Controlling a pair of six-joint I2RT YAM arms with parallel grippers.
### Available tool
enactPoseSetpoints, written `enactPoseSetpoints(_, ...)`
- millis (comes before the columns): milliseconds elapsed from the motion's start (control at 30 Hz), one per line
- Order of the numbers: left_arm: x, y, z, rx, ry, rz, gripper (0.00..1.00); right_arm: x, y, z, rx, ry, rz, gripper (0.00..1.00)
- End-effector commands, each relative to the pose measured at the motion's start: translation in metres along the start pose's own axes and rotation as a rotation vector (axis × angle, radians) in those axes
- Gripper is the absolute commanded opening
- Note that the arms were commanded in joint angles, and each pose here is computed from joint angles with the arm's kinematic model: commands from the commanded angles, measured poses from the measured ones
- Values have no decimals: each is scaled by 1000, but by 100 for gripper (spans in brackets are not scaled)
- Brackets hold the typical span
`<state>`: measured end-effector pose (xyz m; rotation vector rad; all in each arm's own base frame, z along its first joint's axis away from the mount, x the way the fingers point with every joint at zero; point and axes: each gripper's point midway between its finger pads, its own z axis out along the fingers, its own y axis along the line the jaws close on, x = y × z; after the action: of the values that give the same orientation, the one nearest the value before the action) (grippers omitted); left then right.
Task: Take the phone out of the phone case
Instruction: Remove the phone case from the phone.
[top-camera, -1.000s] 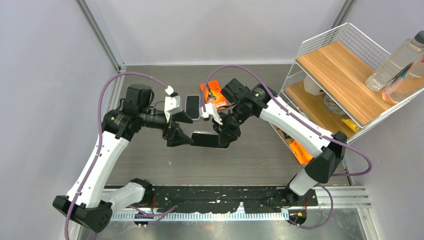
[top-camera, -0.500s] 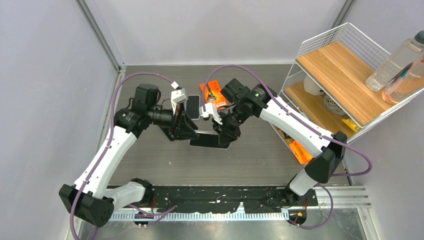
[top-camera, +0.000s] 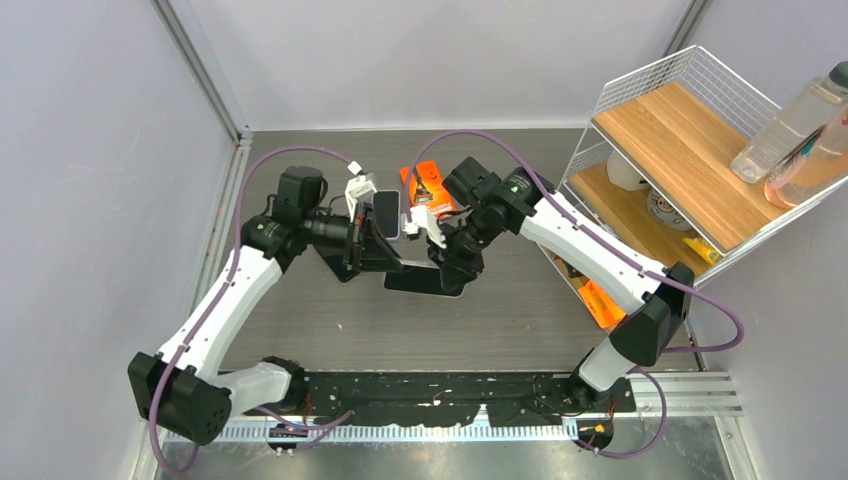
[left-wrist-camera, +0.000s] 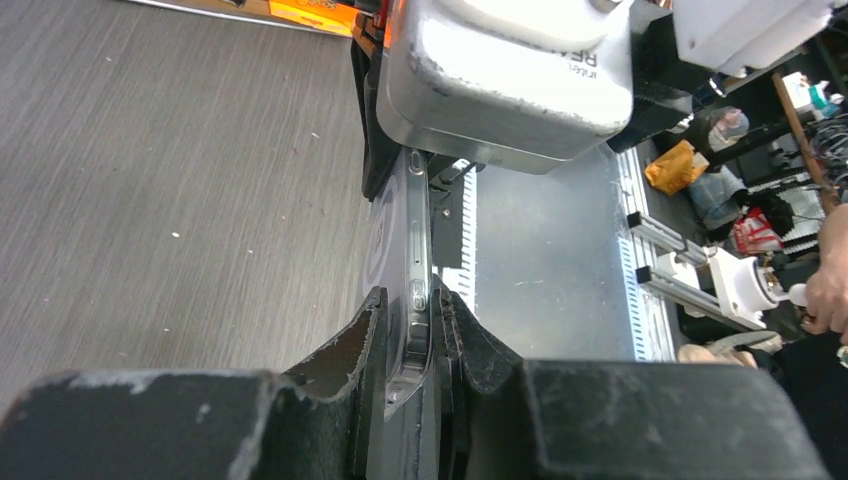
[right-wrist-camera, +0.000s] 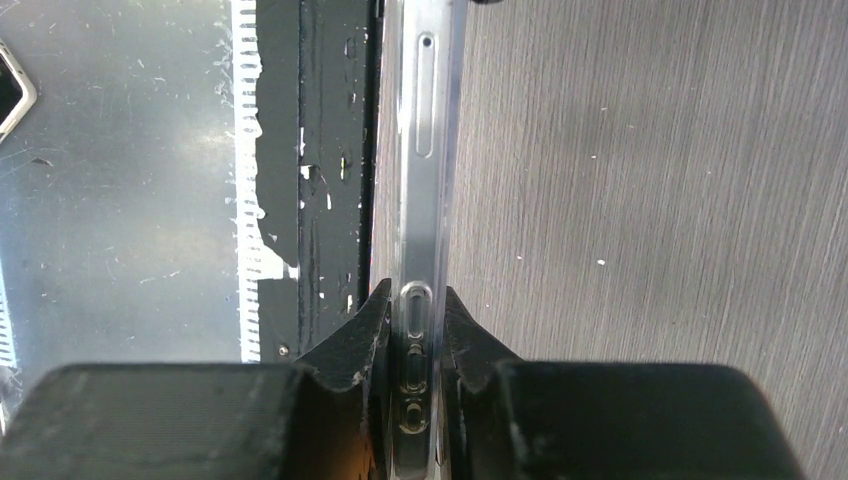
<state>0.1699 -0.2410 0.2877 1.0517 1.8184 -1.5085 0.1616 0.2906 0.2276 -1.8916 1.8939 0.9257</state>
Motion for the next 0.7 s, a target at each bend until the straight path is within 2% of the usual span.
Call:
enactPoseSetpoints(0,-5,-5,4,92,-11,-67,0,-29,-1,-12,51,-106,-100,5)
enactPoseSetpoints(367,-11,7,13,172,-22,-220,0,-32,-3,-14,140,-83,-159,5)
enactPoseSetpoints(667,-15,25,18,180,-26,-282,0,-35,-2,-19,196,-73,-201,5)
